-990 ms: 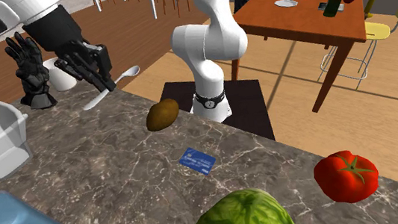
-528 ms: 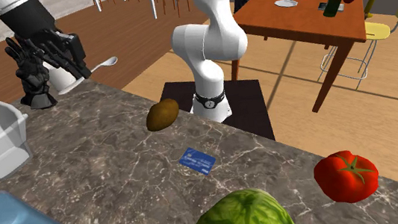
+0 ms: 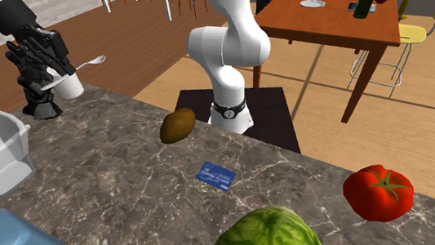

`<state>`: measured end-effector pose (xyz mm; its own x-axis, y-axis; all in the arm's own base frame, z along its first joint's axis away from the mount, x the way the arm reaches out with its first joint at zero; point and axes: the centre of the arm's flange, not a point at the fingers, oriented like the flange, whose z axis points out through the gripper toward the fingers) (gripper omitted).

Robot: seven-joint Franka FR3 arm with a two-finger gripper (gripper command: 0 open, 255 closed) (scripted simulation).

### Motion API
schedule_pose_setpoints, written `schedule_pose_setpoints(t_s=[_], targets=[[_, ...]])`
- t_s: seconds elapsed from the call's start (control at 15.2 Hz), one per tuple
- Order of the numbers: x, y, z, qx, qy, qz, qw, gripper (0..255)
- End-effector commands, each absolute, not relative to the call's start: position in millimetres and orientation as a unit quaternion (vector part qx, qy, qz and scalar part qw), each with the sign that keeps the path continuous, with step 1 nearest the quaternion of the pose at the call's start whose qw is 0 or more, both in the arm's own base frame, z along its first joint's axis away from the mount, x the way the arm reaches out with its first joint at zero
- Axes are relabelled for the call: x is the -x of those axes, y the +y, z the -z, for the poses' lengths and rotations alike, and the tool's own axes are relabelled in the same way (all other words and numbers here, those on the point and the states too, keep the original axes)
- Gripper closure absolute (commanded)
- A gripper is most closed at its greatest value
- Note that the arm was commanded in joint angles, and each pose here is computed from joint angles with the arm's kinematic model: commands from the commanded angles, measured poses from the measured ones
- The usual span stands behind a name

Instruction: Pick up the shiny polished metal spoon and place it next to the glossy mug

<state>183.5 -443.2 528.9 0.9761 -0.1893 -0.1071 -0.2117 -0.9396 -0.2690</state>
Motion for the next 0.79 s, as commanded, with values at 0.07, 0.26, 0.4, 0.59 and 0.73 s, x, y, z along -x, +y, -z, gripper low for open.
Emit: schedule_pose_setpoints(t_s=[0.07, 0.26, 0.4, 0.59, 0.73], targets=[[-161, -477, -530, 0.984, 0.101, -0.04, 0.14, 255], [-140, -511, -530, 0.984, 0.101, -0.04, 0.14, 255], [-136, -518, -525, 0.984, 0.101, -0.04, 0.14, 255], [-136, -518, -509, 0.984, 0.101, -0.04, 0.14, 255], [-136, -518, -499, 0.984, 0.101, -0.04, 0.14, 255]])
